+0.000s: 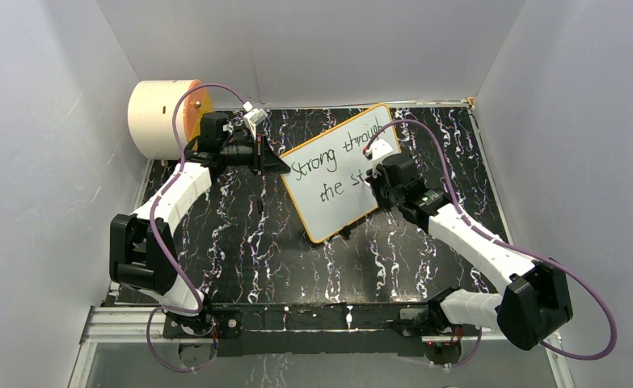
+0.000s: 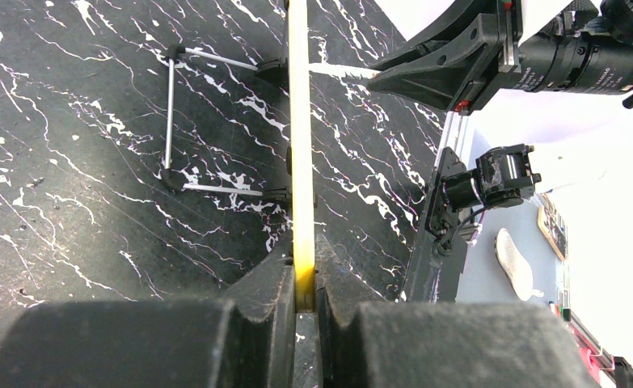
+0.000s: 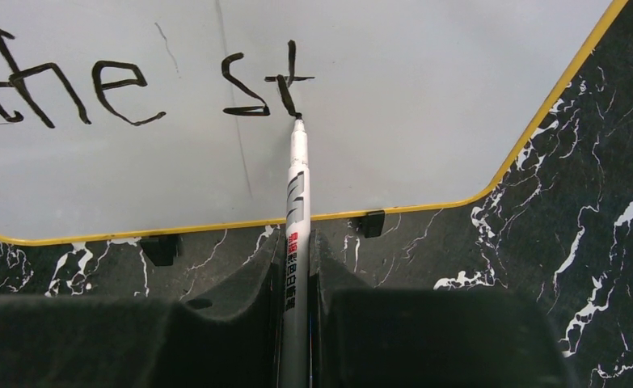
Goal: Write a sentence on the whiteboard
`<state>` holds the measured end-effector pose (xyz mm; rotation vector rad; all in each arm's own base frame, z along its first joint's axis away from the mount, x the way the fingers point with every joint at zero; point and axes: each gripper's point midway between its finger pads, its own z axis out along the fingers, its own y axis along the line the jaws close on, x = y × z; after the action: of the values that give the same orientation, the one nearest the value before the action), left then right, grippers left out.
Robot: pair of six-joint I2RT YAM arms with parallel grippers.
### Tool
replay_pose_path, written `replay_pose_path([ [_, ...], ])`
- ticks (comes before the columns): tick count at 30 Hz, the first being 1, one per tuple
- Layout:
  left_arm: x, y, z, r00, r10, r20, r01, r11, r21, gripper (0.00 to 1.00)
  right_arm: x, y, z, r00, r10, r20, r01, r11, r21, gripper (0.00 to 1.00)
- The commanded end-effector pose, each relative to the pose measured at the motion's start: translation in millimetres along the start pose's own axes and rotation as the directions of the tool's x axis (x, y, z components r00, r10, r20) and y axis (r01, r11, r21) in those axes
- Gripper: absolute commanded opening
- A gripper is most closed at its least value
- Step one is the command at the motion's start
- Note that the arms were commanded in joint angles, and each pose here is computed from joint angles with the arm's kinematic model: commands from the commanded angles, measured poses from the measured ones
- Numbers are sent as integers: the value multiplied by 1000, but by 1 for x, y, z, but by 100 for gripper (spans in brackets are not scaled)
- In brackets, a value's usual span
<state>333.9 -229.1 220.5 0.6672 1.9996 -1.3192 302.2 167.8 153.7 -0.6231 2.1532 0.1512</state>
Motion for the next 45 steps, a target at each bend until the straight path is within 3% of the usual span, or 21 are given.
replay_pose_path([
  [1,-1,-13,-6,1000,21,2,-21,1000,24,0,-20,-12,0,996,34,80,-38,998,44,0],
  [20,-1,-14,-7,1000,23,4,-23,1000,21,0,-48,-24,-14,983,41,176,-53,996,65,0],
  [45,-2,-14,-7,1000,26,4,-26,999,22,0,-55,-23,-3,983,46,176,-53,998,39,0],
])
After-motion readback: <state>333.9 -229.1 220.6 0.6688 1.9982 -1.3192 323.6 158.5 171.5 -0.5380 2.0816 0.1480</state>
